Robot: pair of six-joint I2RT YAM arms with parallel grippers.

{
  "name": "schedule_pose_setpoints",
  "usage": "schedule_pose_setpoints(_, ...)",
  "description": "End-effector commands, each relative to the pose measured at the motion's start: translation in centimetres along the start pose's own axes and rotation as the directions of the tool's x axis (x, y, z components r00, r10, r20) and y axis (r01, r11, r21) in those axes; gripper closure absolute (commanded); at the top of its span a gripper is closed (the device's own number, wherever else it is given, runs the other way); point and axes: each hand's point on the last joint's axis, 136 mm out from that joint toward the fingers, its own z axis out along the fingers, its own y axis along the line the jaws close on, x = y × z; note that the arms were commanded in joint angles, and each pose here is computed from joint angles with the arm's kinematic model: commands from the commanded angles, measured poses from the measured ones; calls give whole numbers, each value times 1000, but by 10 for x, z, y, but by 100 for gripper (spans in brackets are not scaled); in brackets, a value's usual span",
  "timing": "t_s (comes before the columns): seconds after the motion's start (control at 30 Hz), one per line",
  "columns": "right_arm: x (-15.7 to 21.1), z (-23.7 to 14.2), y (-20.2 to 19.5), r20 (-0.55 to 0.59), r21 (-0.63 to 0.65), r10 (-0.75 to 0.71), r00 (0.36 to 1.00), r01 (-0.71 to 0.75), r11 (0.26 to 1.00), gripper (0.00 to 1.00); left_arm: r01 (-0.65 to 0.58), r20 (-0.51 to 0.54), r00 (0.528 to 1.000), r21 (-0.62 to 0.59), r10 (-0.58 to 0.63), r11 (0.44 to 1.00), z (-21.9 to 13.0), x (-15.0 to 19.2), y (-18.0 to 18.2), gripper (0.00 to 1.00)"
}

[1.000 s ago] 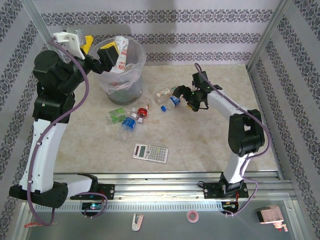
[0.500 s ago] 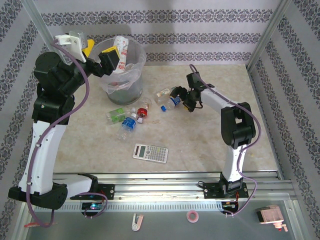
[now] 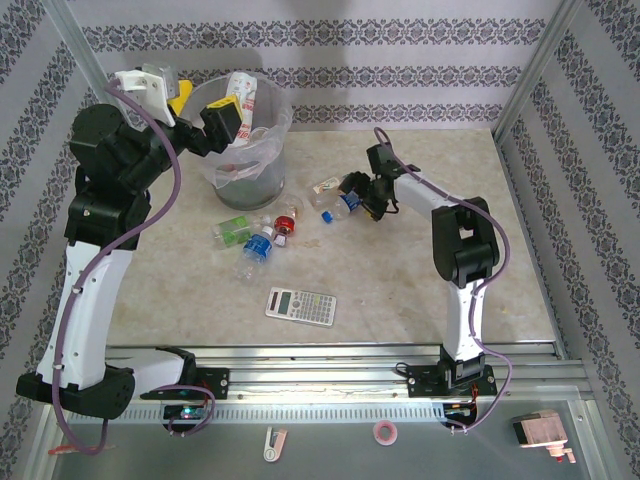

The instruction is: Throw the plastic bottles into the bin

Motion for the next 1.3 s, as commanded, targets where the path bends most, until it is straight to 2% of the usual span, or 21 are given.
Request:
schedule_pose_setpoints(0.0,2,11,-6,8,49,18,1000,-18,999,13,-13,-13,1000,31,13,999,0,4,-7,0)
schedule_pose_setpoints(0.1,4,15,-10,0,78,6,1000,-6,997,14,-15,-16,1000,31,15,999,1,4,-8,0)
schedule_pose_setpoints(0.3,9,17,-20,-14,120,-15,1000,17,993,24,-14,-25,1000,41,15,999,5,8,-12,0)
schedule_pose_setpoints(0.5,12,11,-25,-11,129,-52,999,53,990,47,-12,-39,999,67,15,998,12,12,-19,0)
schedule_pose_setpoints(0.63,14,3,-25,-5,127,-83,997,83,988,56,-11,-58,998,88,16,996,20,20,-26,0)
schedule_pose_setpoints(0.9,21,-15,-29,9,122,-140,990,138,983,65,13,-92,996,137,0,991,37,36,-41,0)
schedule_pose_setpoints(1.27,27,-48,-23,37,86,-217,976,213,973,70,55,-152,988,215,-22,975,60,67,-67,0)
